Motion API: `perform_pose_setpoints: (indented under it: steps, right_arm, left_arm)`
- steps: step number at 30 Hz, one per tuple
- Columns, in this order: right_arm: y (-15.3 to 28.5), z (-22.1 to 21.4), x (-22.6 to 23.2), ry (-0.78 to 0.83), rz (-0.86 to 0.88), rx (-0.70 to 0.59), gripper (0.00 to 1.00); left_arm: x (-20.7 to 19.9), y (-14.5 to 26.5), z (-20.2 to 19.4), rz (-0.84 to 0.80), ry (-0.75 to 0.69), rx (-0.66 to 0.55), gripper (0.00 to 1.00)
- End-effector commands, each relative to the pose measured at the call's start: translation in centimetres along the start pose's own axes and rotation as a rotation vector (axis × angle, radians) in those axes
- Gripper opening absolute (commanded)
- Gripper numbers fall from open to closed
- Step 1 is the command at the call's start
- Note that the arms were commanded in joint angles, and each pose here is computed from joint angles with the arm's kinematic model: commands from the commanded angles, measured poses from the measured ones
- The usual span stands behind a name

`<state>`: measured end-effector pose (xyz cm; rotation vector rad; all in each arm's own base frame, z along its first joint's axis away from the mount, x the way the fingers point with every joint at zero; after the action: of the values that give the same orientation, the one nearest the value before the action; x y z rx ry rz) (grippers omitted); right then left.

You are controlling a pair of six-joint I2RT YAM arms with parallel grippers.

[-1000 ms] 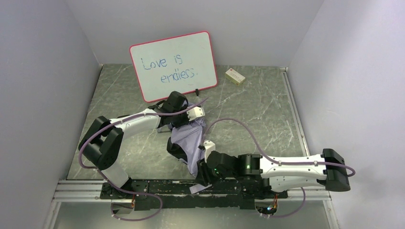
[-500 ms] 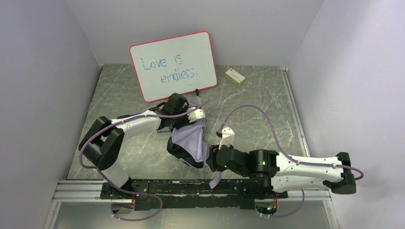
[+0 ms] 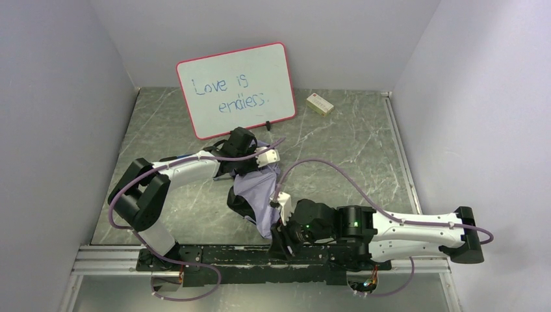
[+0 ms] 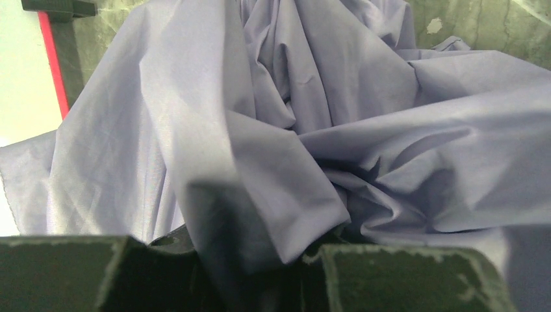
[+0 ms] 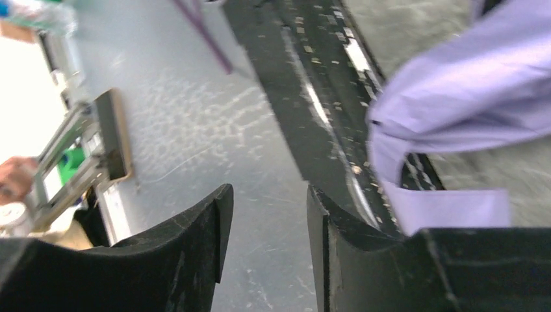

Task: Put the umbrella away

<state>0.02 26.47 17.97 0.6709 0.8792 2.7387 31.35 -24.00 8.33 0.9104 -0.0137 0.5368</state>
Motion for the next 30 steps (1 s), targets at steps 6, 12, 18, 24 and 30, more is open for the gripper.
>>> perform_pose_setpoints:
  steps: [6, 12, 18, 24, 30]
  right_arm:
    - [2.7, 4.0, 1.7, 0.104, 0.046, -0.138, 0.51]
    - [3.6, 2.7, -6.6, 0.011, -0.535, -0.085, 0.56]
    - [3.5, 3.6, -9.1, -0.115, -0.642, -0.184, 0.55]
    - [0.8, 2.7, -7.6, 0.113, -0.256, -0.137, 0.58]
    - [1.1, 3.6, -4.5, 0.493, 0.009, -0.336, 0.62]
  left_arm:
    - [0.4, -0.1, 0.8, 0.031, -0.033, -0.033, 0.07]
    - [0.3, -0.1, 0.9, 0.029, -0.037, -0.034, 0.06]
    - [0.0, -0.2, 0.9, 0.024, -0.041, -0.037, 0.06]
    - [0.0, -0.2, 0.8, 0.026, -0.046, -0.03, 0.06]
    - [0.0, -0.1, 0.9, 0.028, -0.051, -0.027, 0.06]
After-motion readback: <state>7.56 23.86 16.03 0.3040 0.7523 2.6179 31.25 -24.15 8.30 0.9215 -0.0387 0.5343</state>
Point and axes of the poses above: each gripper's point midway between its finger pads, its own y axis back along the fingers, its own x axis along the line the jaws close on, z = x × y, the point moved 3 cm from there along y, back along the fingers, and after that the axes turned 13 degrees about y, right-handed, at the moved point
